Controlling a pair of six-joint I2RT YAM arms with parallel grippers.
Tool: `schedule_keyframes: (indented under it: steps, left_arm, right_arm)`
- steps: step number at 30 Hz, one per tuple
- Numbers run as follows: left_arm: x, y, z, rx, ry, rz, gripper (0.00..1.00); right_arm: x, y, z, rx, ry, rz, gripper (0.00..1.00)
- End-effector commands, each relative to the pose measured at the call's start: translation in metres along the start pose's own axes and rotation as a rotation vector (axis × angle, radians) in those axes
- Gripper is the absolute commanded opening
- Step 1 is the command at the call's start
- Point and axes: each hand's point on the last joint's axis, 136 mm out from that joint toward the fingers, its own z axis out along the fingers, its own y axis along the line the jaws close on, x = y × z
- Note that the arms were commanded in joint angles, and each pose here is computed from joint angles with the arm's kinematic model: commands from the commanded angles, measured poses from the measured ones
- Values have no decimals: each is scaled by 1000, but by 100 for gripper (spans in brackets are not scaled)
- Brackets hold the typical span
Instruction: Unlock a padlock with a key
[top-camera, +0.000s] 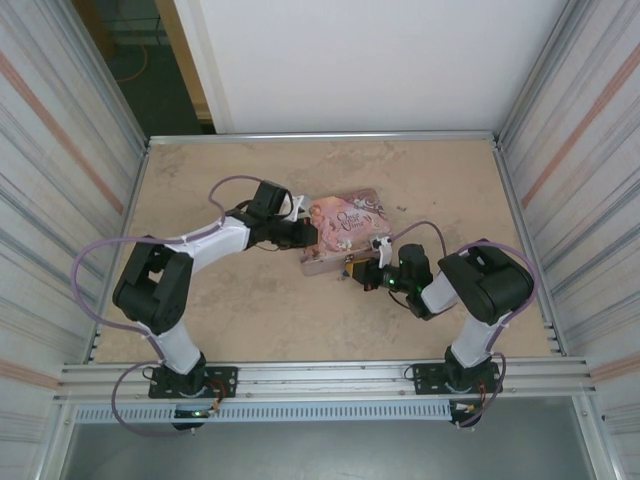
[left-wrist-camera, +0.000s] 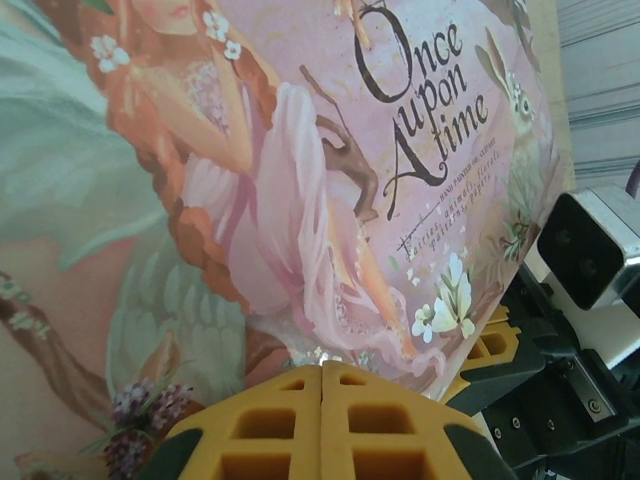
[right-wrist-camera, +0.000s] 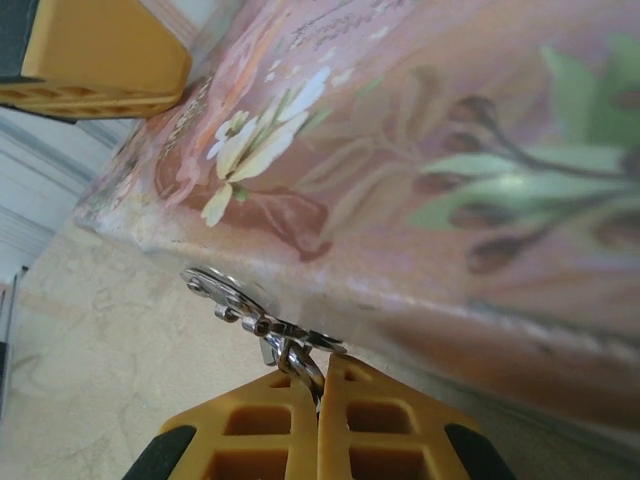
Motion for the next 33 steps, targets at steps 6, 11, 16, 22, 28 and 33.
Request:
schedule_keyframes:
  steps: [6, 11, 16, 22, 28, 33]
  left_arm:
    - [50, 27, 3, -85, 117, -93, 4]
    - [56, 29, 3, -89, 127, -100, 4]
    - [58, 29, 4, -89, 131, -103, 4]
    - [58, 31, 5, -93, 134, -101, 4]
    - [58, 32, 5, -101, 136, -91, 4]
    - [58, 34, 5, -110, 135, -85, 4]
  right_arm:
    - [-39, -9, -13, 25, -172, 68, 0]
    - [-45, -15, -14, 36, -199, 138, 0]
    - [-48, -20, -10, 53, -218, 230, 0]
    - [-54, -20, -5, 62, -257, 275, 0]
    - [-68, -20, -5, 49, -295, 355, 0]
    - [-74, -22, -5, 51, -323, 428, 0]
